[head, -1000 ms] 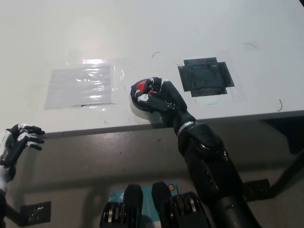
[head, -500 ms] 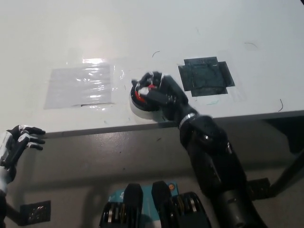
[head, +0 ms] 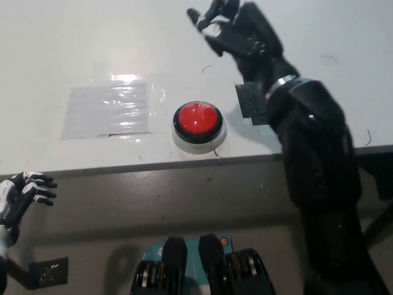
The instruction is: The robot uses its right hand to make a fist and press the red button kept in the middle of the desk
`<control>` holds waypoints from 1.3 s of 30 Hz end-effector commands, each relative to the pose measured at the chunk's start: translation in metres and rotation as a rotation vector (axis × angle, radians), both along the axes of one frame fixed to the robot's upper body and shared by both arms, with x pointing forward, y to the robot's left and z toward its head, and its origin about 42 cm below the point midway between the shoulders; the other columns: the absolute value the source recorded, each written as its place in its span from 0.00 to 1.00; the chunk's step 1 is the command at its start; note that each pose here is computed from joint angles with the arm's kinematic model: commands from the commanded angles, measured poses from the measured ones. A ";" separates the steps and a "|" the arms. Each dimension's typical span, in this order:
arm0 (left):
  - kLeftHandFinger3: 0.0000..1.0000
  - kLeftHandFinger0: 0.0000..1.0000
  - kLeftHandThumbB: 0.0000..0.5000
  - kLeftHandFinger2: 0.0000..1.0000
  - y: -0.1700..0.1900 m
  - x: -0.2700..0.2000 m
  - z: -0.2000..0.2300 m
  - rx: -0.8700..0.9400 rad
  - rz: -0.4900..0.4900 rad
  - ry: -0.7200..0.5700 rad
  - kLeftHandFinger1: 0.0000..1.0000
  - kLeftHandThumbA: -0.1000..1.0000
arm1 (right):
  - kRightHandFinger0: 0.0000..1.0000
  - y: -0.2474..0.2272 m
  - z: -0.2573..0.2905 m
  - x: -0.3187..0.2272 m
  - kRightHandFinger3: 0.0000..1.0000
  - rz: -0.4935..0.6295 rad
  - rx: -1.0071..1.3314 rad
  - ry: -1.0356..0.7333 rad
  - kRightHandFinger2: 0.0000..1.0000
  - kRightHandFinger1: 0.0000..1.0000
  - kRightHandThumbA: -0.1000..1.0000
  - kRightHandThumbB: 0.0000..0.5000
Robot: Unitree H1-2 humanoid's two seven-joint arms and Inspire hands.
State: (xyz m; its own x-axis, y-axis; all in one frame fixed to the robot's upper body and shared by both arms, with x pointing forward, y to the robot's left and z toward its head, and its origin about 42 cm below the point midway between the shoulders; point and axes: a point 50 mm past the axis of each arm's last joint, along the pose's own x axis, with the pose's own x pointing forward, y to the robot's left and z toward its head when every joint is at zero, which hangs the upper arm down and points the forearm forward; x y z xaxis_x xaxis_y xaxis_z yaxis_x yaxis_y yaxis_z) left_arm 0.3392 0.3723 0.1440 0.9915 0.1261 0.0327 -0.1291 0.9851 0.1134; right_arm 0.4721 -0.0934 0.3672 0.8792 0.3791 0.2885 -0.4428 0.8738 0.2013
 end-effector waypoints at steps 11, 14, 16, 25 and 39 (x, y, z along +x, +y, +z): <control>0.49 0.50 0.00 0.54 0.014 -0.005 0.014 0.047 -0.002 -0.031 0.48 0.63 | 0.28 -0.113 0.011 -0.017 0.44 -0.168 -0.058 -0.097 0.53 0.47 0.73 0.34; 0.46 0.43 0.04 0.49 0.014 -0.005 0.013 0.031 0.000 -0.035 0.43 0.62 | 0.39 -0.141 0.008 -0.033 0.39 -0.236 -0.078 -0.122 0.46 0.48 0.75 0.29; 0.47 0.44 0.03 0.50 0.015 -0.007 0.012 0.039 0.000 -0.029 0.43 0.62 | 0.34 -0.151 0.004 -0.037 0.30 -0.256 -0.076 -0.112 0.32 0.37 0.74 0.31; 0.48 0.43 0.01 0.49 0.017 -0.007 0.012 0.034 0.003 -0.034 0.44 0.62 | 0.44 -0.221 -0.043 -0.072 0.61 -0.396 -0.079 -0.002 0.50 0.45 0.74 0.28; 0.47 0.45 0.04 0.51 0.018 -0.006 0.015 0.037 0.006 -0.031 0.46 0.63 | 0.53 -0.274 -0.114 -0.119 0.78 -0.551 -0.061 0.199 0.69 0.57 0.73 0.23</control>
